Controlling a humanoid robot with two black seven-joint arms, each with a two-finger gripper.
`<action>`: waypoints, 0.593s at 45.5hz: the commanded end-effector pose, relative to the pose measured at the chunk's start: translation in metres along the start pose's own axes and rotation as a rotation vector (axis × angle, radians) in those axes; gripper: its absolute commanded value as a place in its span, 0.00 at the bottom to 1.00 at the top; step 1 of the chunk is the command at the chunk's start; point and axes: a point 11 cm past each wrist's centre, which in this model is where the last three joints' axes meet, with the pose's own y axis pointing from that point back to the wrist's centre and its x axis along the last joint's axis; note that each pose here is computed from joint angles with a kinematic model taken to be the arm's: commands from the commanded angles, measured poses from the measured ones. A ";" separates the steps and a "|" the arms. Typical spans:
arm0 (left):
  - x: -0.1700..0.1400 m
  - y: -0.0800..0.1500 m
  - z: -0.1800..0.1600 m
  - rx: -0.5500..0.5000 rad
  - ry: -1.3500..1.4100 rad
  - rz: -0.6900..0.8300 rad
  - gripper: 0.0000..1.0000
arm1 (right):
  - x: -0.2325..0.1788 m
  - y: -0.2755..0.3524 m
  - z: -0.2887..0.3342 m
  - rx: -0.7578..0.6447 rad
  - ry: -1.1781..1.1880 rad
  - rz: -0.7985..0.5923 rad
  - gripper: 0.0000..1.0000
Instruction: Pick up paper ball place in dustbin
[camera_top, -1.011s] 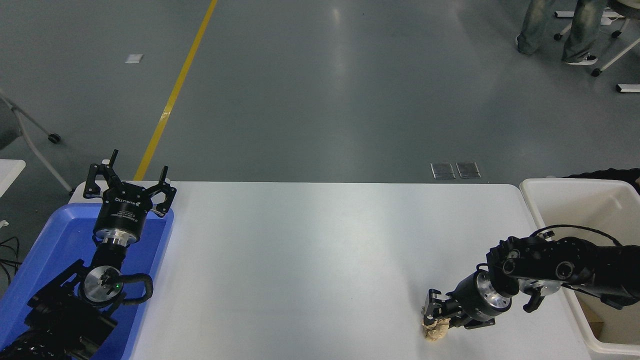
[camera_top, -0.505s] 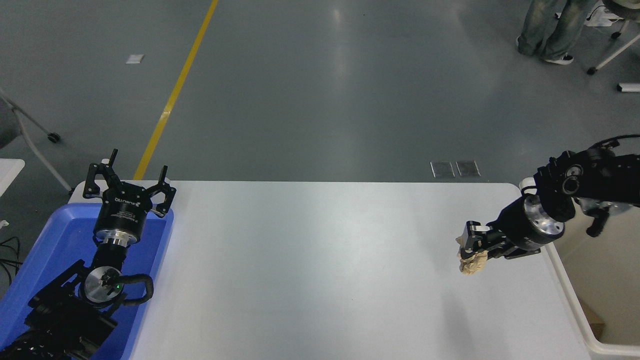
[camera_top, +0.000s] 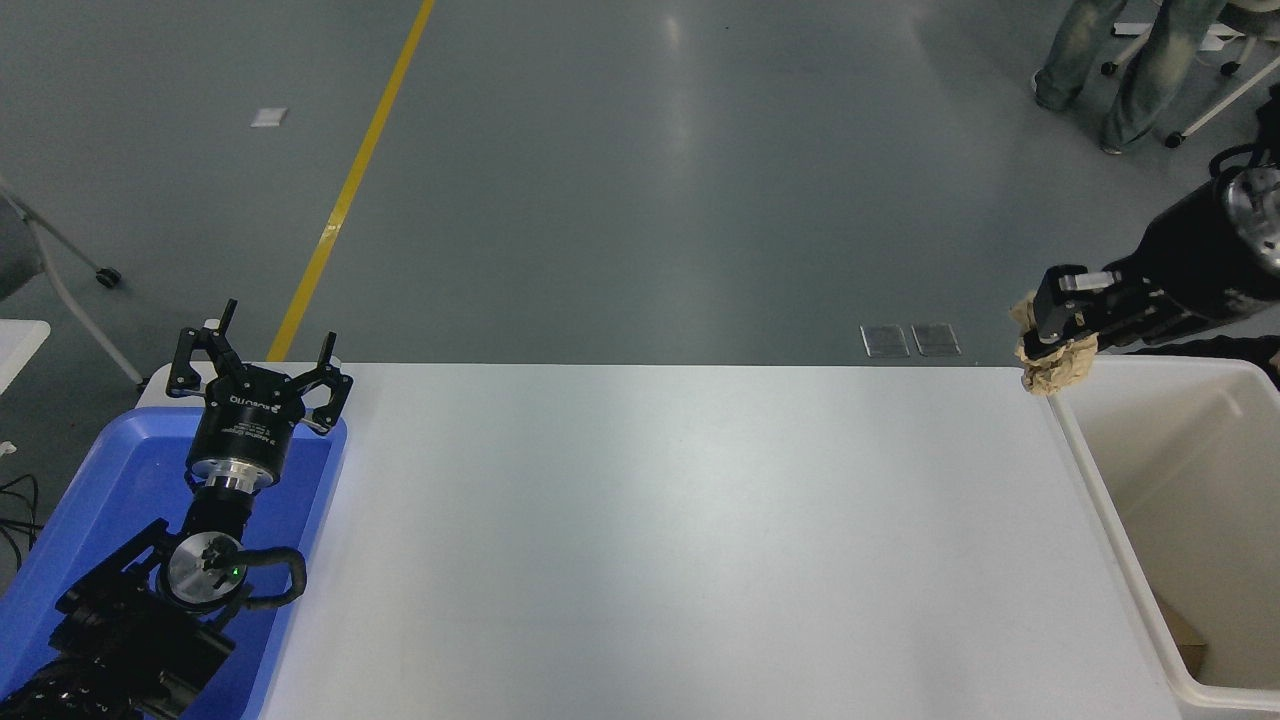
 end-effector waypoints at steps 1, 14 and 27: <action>0.000 0.000 0.000 -0.002 -0.001 0.001 1.00 | -0.004 0.010 0.006 -0.013 -0.011 -0.004 0.00; 0.000 0.000 0.000 -0.002 -0.001 0.001 1.00 | -0.015 -0.011 0.074 -0.122 -0.048 -0.016 0.00; 0.000 0.000 0.000 -0.002 -0.001 0.001 1.00 | -0.031 -0.049 0.205 -0.265 -0.291 0.072 0.00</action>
